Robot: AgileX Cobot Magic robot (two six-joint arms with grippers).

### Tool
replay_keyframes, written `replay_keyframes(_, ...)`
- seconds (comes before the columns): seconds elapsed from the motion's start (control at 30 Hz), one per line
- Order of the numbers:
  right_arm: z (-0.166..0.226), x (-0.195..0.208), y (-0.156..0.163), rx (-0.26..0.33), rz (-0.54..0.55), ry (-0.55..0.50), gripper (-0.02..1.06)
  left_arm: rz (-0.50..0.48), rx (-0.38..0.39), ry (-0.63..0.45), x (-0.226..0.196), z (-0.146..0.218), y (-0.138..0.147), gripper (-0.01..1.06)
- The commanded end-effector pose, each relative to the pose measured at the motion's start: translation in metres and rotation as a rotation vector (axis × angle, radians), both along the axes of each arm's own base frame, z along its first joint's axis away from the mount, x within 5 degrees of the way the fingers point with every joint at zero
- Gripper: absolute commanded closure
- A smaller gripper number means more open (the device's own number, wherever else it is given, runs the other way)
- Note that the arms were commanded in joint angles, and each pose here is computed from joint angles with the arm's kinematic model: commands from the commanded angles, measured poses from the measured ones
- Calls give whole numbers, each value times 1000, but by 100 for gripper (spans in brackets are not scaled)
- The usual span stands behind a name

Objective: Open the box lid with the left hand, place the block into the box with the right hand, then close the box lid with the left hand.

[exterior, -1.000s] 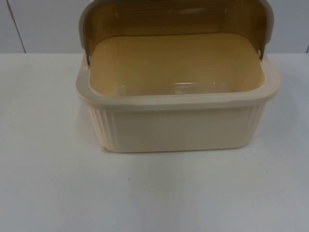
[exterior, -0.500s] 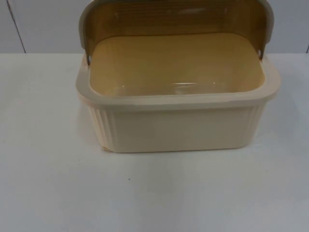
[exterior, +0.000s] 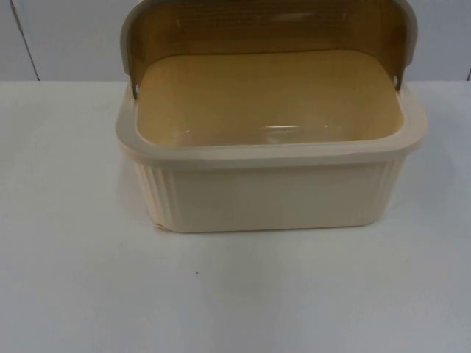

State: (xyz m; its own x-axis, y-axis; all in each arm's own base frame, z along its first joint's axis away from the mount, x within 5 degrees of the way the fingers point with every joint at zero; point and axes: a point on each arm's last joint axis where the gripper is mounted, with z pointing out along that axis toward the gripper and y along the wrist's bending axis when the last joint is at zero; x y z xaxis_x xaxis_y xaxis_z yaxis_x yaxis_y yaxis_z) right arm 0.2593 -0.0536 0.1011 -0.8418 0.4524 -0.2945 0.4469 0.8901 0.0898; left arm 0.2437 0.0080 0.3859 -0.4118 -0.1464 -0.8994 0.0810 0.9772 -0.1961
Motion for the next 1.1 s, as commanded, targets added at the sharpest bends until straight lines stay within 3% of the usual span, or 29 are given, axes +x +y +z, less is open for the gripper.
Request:
replay_keyframes(0.0,-1,-3,1,-6,40,27,105,1,7,3,-1,-1,1,0)
replay_keyframes(0.1,4,-3,1,-13,54,16,105,1,7,3,-1,-1,1,0)
replay_keyframes(0.23,29,2,0,-42,71,-79,105,1,7,3,-1,-1,1,0)
replay_keyframes(0.4,98,21,-2,-104,103,-286,105,1,7,3,-1,-1,1,0)
replay_keyframes(0.43,98,21,-2,-104,103,-286,105,1,7,3,-1,-1,1,0)
replay_keyframes(0.67,203,36,1,-133,97,-548,105,1,5,3,-1,-1,1,0)
replay_keyframes(0.77,235,37,11,-165,158,-640,105,1,5,3,-1,-1,1,0)
replay_keyframes(0.9,287,36,46,-192,311,-803,105,1,5,3,-1,-1,1,0)
replay_keyframes(0.97,296,36,57,-186,345,-834,105,1,5,3,-1,-1,1,0)
replay_keyframes(1.07,317,32,102,-152,504,-922,105,1,5,3,-1,-1,1,0)
